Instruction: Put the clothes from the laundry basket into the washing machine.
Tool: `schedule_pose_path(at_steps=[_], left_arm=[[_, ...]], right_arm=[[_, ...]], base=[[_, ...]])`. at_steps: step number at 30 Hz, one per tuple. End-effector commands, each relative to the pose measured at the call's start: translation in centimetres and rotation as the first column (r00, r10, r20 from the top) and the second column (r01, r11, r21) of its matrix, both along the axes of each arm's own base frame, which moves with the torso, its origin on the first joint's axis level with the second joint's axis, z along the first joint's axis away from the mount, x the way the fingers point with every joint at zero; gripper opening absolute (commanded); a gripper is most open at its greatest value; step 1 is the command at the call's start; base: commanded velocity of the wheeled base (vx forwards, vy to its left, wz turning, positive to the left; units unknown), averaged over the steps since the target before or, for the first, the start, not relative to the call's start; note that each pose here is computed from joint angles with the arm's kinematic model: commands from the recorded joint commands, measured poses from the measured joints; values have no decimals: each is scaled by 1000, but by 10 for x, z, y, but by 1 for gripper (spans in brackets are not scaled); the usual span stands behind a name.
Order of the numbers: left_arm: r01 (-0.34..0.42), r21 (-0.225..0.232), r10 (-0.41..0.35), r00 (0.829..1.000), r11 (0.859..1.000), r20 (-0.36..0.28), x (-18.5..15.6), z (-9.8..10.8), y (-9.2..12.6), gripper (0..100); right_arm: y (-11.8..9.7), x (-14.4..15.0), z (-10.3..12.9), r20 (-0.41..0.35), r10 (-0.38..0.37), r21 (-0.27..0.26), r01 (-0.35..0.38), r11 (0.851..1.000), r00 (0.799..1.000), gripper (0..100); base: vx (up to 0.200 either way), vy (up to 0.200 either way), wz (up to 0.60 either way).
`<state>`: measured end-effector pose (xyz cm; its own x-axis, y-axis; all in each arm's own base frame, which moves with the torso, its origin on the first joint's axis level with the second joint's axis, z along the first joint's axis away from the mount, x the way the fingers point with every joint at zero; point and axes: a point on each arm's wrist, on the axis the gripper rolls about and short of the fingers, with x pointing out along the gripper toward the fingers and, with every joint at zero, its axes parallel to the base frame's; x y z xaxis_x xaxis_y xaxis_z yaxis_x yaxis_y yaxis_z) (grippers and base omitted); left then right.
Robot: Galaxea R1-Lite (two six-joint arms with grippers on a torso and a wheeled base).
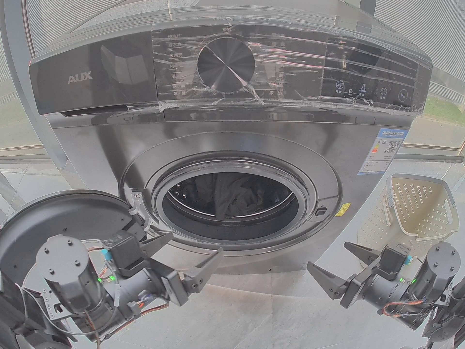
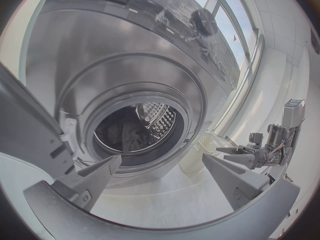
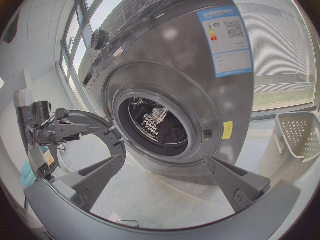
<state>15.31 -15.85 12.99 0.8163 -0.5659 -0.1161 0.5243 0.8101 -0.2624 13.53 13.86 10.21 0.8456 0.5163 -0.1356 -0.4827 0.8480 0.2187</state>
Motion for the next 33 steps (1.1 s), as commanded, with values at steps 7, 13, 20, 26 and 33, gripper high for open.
schedule_pose_path(at_steps=[7,13,20,26,33], left_arm=[[-87,-30,90,991,996,101,-34,17,39,100],[-161,17,156,975,987,157,-41,17,63,100],[-254,29,240,941,967,238,-58,23,93,100],[-374,80,340,899,924,277,-72,23,118,100],[-495,113,446,844,862,297,-99,17,143,100]], right_arm=[[-33,15,9,66,-166,-19,168,986,984,100],[-47,17,17,103,-228,-20,231,973,968,100],[-60,2,27,129,-249,-51,257,965,960,100],[-80,-12,29,92,-319,-90,327,941,943,100],[-97,-39,34,104,-348,-86,357,930,932,100]], base=[[-57,0,0],[-200,0,0],[-200,0,0],[-200,0,0],[0,0,0]])
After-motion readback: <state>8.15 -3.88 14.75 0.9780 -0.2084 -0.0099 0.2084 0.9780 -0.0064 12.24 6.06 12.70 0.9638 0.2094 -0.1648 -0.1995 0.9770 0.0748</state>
